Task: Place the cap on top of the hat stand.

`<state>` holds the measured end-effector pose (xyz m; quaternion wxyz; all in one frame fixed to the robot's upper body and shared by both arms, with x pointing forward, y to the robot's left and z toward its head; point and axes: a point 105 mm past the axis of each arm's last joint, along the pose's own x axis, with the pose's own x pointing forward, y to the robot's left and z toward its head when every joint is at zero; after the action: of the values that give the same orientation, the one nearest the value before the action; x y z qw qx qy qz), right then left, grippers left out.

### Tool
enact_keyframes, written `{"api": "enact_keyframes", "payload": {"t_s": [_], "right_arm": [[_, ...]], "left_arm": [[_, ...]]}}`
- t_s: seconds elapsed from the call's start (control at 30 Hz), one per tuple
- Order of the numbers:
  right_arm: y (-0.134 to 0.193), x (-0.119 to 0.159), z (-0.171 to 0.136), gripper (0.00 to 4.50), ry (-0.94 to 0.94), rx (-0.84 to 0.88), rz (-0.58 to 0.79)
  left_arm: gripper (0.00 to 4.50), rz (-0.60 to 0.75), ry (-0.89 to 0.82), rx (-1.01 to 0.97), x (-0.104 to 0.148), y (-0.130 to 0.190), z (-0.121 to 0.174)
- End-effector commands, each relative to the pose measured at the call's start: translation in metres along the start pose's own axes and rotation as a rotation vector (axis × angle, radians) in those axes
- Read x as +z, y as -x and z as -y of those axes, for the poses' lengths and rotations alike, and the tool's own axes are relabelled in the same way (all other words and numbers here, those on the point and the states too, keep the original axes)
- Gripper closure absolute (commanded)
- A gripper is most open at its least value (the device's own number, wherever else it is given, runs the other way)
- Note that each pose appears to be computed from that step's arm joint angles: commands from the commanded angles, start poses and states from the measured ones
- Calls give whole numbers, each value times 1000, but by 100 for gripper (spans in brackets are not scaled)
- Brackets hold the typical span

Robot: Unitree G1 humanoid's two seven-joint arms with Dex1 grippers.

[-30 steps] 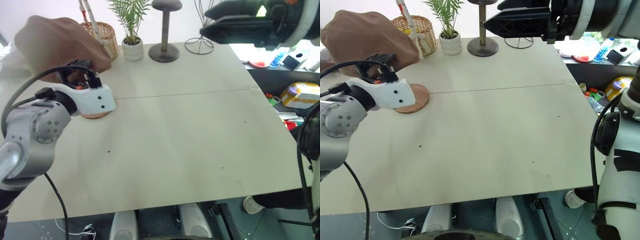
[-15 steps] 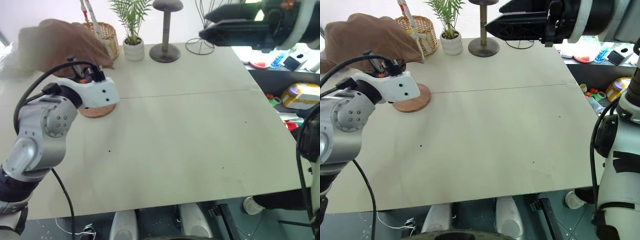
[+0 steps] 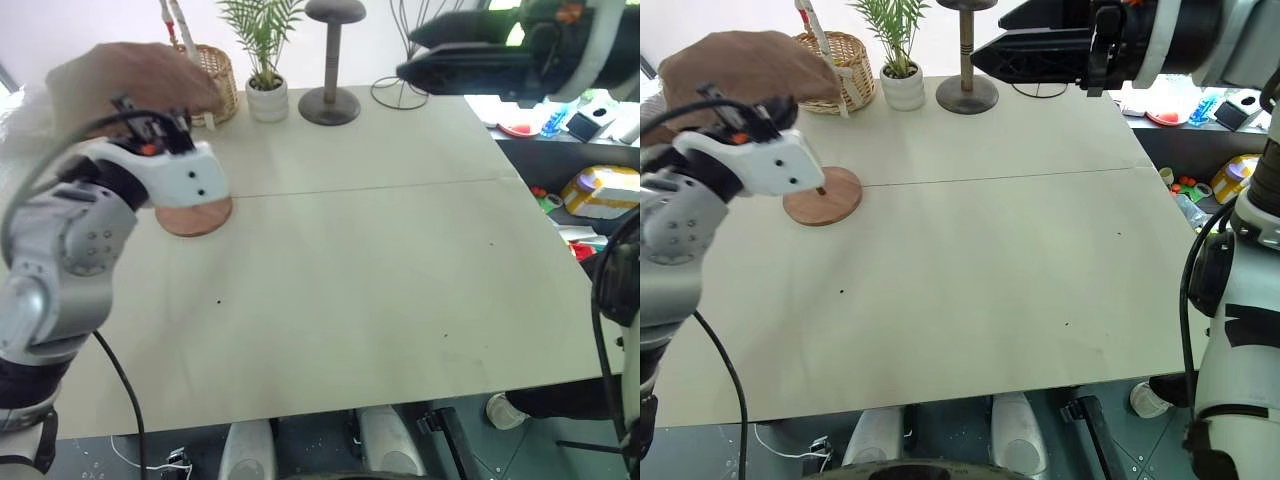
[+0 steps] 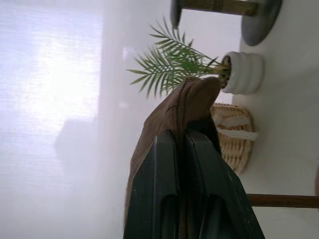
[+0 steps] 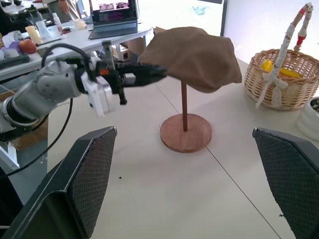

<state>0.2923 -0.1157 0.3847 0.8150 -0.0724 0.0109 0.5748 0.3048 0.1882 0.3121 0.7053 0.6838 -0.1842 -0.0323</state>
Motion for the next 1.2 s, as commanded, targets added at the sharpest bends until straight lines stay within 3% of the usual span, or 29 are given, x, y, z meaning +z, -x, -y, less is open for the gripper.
{"api": "enact_keyframes", "payload": {"t_s": [0.03, 0.23, 0.53, 0.73, 0.93, 1.2], "right_arm": [[5, 6, -3, 0, 46, -2, 16], [2, -1, -1, 0, 38, 6, 9], [1, -5, 2, 0, 27, -6, 0], [3, -11, 4, 0, 10, -30, -17], [7, -11, 5, 0, 4, -51, -21], [14, -3, -15, 0, 54, 31, -29]], "left_arm": [[447, 60, -63, 113, -2, 12, -31], [447, 207, -39, 178, -14, 31, -49], [447, 422, 30, 148, -41, 56, -47], [447, 457, 15, 85, -62, 65, -46], [447, 529, -13, 2, -65, 66, -38], [447, 518, -34, -101, -85, 77, -16]]}}
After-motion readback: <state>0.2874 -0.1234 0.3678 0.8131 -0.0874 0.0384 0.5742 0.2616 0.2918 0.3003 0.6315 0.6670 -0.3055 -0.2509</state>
